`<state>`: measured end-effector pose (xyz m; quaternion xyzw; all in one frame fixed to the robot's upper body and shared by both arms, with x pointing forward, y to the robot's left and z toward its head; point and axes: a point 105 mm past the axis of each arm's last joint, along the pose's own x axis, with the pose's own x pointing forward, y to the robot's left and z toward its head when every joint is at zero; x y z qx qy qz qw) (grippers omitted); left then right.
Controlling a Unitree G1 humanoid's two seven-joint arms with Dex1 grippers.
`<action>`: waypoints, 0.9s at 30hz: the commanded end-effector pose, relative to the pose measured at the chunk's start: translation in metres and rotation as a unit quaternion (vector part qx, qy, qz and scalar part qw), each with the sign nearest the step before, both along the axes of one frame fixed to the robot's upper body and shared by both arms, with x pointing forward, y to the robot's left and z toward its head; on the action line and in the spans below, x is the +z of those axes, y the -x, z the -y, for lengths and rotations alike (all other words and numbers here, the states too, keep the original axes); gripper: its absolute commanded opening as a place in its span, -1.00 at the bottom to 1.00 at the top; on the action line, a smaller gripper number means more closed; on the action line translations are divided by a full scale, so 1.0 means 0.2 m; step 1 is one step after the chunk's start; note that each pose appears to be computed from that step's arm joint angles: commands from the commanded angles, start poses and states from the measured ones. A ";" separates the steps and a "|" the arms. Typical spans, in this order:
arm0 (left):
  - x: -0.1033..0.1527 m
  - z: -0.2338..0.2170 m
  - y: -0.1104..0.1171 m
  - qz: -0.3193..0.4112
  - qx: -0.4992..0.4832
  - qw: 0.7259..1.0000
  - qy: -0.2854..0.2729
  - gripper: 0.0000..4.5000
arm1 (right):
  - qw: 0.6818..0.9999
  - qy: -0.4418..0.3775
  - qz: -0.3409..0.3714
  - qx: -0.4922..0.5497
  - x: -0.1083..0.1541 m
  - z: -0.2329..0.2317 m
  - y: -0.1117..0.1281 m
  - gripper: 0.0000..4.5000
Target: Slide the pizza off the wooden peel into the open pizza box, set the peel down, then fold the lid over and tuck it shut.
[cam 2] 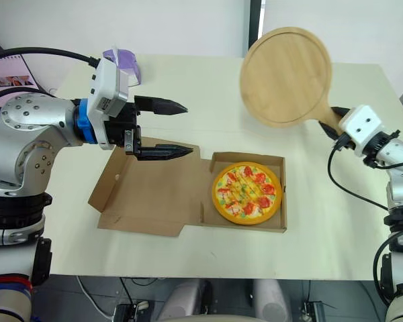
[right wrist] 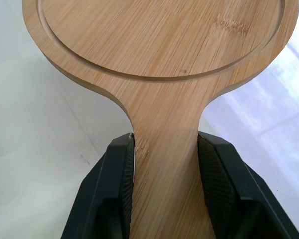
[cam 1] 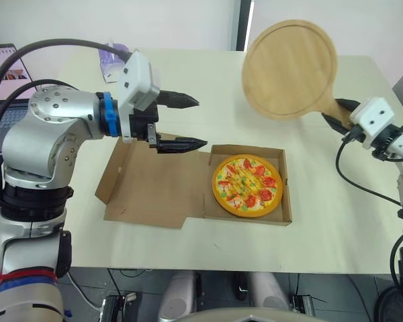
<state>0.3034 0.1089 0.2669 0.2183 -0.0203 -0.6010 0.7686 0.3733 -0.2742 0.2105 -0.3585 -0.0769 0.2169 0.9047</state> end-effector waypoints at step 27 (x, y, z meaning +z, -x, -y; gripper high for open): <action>0.03 0.37 0.06 0.015 -0.157 0.986 0.055 1.00 | 0.847 -0.273 -0.315 -0.331 -0.53 0.35 0.81 0.14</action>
